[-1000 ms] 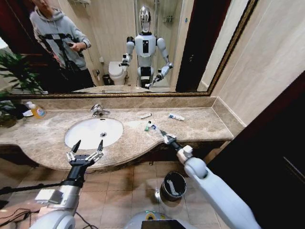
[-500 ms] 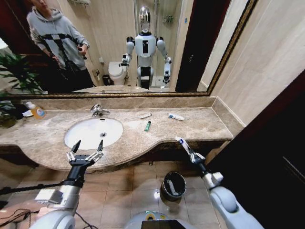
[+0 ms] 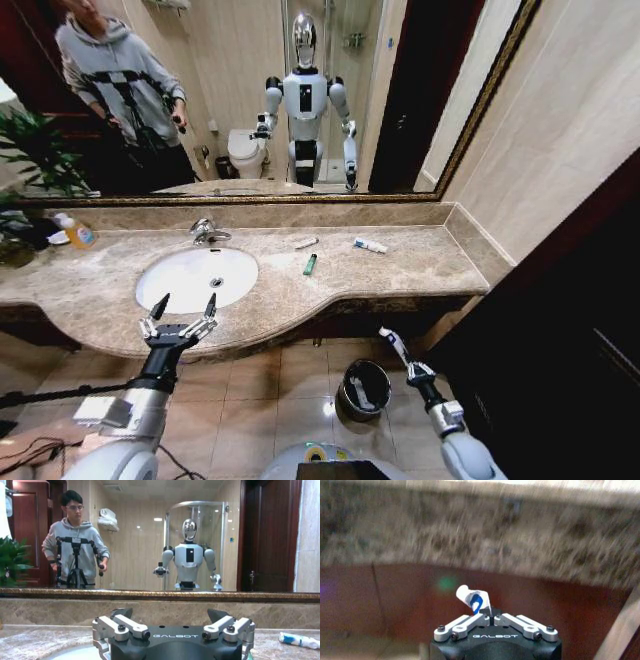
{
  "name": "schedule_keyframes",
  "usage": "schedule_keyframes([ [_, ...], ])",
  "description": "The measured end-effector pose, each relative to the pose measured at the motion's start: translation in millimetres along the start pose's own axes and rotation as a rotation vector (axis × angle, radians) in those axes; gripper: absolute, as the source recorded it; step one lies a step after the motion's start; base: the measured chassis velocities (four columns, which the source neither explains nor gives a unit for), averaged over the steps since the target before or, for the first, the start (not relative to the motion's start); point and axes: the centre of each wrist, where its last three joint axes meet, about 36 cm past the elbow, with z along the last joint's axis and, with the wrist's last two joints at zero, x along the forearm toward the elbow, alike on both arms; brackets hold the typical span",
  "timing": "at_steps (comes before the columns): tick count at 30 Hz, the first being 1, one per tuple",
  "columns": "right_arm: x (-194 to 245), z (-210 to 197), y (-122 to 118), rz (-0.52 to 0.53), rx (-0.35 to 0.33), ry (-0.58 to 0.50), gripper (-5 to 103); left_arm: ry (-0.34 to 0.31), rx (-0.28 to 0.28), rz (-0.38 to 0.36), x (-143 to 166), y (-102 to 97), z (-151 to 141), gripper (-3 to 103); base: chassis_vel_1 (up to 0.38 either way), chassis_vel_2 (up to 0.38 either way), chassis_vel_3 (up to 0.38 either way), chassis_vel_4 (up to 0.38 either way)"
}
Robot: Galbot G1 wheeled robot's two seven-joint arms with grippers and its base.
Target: Pick up the trash from the sink and place it in the trash bin.
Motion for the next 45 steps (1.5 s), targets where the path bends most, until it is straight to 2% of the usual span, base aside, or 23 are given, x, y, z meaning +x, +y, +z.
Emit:
schedule_keyframes([
  [3,-1.4,20.8,7.7,-0.026,0.014,0.069,0,0.000,0.000,0.000,0.0,0.0,0.0,100,0.000,0.000,0.000,0.000],
  [6,-6.8,37.8,17.3,-0.093,0.062,0.173,0,0.000,0.000,0.000,0.0,0.0,0.0,100,0.000,0.000,0.000,0.000],
  [7,-6.8,37.8,17.3,-0.093,0.062,0.173,0,0.000,0.000,0.000,0.0,0.0,0.0,100,0.000,0.000,0.000,0.000],
  [11,-30.9,56.0,31.1,-0.170,0.174,0.275,0,0.000,0.000,0.000,0.0,0.0,0.0,100,0.000,0.000,0.000,0.000],
  [15,-57.8,68.3,42.4,-0.186,0.220,0.337,0,0.000,0.000,0.000,0.0,0.0,0.0,100,0.000,0.000,0.000,0.000],
  [24,-106.6,91.0,63.5,-0.174,0.265,0.426,0,0.000,0.000,0.000,0.0,0.0,0.0,100,0.000,0.000,0.000,0.000],
  [31,-113.6,103.9,68.0,-0.160,0.251,0.528,0,0.000,0.000,0.000,0.0,0.0,0.0,100,0.000,0.000,0.000,0.000],
  [38,-117.6,102.8,65.6,-0.140,0.257,0.545,0,0.000,0.000,0.000,0.0,0.0,0.0,100,0.000,0.000,0.000,0.000],
  [39,-117.7,102.7,65.4,-0.135,0.259,0.547,-3,0.000,0.000,0.000,0.0,0.0,0.0,100,0.000,0.000,0.000,0.000],
  [41,-118.0,101.9,65.9,-0.124,0.263,0.554,7,0.000,0.000,0.000,0.0,0.0,0.0,100,0.000,0.000,0.000,0.000],
  [43,-117.7,101.9,66.3,-0.122,0.263,0.556,7,0.000,0.000,0.000,0.0,0.0,0.0,100,0.000,0.000,0.000,0.000],
  [45,-117.0,102.0,66.7,-0.121,0.263,0.559,17,0.000,0.000,0.000,0.0,0.0,0.0,100,0.000,0.000,0.000,0.000],
])
